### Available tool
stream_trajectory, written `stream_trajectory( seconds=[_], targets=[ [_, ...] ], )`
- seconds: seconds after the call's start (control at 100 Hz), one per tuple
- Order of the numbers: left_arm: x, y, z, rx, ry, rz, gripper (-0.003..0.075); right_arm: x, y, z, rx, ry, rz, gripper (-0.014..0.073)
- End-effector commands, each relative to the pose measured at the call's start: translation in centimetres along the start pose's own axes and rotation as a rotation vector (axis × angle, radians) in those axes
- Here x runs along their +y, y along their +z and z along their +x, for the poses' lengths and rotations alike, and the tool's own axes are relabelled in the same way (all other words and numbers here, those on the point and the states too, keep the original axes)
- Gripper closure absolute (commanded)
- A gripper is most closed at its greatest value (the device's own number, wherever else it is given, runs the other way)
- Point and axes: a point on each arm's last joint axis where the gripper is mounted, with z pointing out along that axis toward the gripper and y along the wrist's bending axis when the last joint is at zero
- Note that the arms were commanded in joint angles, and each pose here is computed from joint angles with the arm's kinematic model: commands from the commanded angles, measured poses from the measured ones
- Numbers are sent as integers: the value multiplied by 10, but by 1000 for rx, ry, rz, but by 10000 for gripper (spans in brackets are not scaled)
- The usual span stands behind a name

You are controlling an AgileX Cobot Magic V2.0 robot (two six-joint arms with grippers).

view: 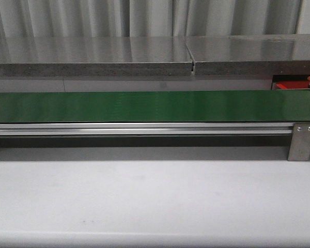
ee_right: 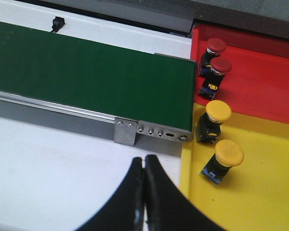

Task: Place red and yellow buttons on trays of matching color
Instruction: 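Lower the left gripper onto a yellow button in the cluster and grasp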

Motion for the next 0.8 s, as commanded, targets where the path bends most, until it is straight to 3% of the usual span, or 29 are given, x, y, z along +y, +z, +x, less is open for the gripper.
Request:
stream_trajectory(
  seconds=[0.0, 0.24, 0.41, 0.79],
  targets=[
    [-6, -7, -20, -70, -58, 27, 247, -1, -4, -13, -91, -17, 15, 713],
    [2, 38, -43, 36, -139, 0, 247, -1, -4, -13, -91, -17, 15, 713],
    [4, 53, -55, 40, -174, 1, 247, -1, -4, -13, -91, -17, 15, 713],
    [13, 86, -56, 70, -218, -4, 247, -1, -4, -13, -92, -17, 15, 713]
  ],
)
